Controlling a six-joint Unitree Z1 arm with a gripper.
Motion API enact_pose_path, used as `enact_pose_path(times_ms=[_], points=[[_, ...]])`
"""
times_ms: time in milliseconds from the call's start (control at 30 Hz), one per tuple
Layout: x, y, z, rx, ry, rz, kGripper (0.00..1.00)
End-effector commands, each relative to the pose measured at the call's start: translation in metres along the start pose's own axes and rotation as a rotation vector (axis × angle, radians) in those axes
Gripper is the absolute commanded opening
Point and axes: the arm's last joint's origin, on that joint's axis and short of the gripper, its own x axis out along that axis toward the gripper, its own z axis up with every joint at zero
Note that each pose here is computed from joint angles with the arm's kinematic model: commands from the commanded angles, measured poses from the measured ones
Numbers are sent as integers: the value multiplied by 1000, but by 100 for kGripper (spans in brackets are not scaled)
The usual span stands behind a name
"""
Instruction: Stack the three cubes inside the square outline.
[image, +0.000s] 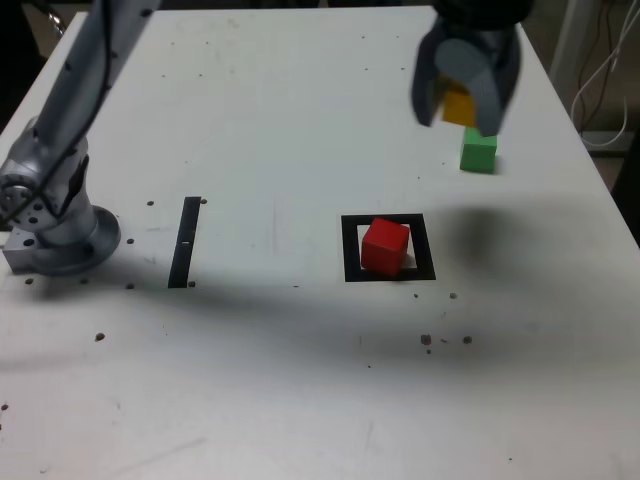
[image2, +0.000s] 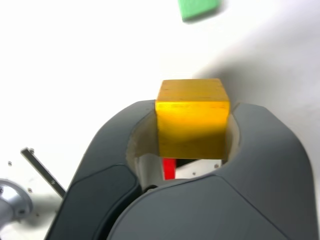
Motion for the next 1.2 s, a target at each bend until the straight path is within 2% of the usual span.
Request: enact_pose_path(times_ms=[0,167,333,567,933,1167], points=[[-17,-21,-19,-14,-12,-7,19],[-22,-55,-40,-46,7,-55,19],[-20,-85,-46,-53,22,-109,19],[-15,-114,-41,-34,0,-136,19],[23,-124,-31,-45,2,-141,20],[36,-123,-28,-49,1,-110,22]])
